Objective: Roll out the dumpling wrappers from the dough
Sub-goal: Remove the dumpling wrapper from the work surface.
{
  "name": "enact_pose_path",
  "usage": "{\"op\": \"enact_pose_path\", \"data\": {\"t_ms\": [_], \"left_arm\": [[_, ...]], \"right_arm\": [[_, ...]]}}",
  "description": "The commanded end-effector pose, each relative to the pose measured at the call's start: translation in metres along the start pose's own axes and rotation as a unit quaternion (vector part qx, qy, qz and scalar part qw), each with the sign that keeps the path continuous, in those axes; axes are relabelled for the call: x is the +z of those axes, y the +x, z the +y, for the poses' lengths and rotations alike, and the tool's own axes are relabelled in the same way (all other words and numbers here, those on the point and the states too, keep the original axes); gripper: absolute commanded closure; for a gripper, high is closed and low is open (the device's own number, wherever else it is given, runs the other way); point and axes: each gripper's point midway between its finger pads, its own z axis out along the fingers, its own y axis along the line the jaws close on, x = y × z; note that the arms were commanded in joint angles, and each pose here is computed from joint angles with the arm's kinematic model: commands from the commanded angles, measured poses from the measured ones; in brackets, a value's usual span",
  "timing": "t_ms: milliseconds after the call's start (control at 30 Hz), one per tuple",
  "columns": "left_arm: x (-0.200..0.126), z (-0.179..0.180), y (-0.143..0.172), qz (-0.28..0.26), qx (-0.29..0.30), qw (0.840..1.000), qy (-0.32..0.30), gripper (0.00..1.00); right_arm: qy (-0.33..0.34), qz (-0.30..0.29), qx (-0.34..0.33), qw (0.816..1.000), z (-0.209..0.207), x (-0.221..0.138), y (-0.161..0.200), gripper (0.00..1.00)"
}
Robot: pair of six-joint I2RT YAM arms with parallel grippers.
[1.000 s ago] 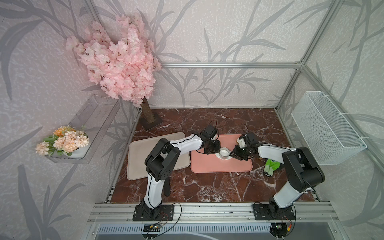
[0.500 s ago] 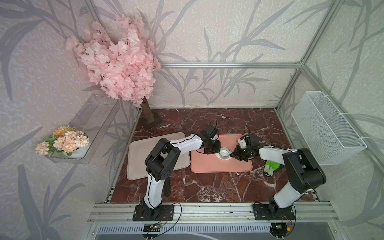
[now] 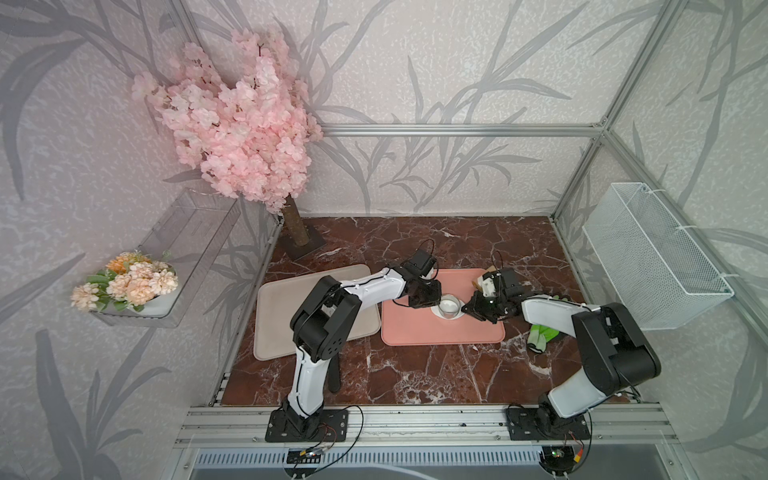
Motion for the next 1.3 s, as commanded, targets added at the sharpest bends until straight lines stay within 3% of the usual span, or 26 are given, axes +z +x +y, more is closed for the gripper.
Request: {"op": "enact_pose_path", "data": {"t_ms": [0,1267], "left_arm": [[0.024,0.04,0.029,0.048,-0.01,0.996,-0.071,1.0],[0.023,0.044,0.03,0.048,-0.01,0.996,-0.078,1.0]], "right_arm": [[-0.016,-0.012,-0.005,1.0,0.007,-0.007,-0.003,0.95],[-0.012,-0.032,0.003,0.999,-0.006,-0.025,0.002,0.96]]}}
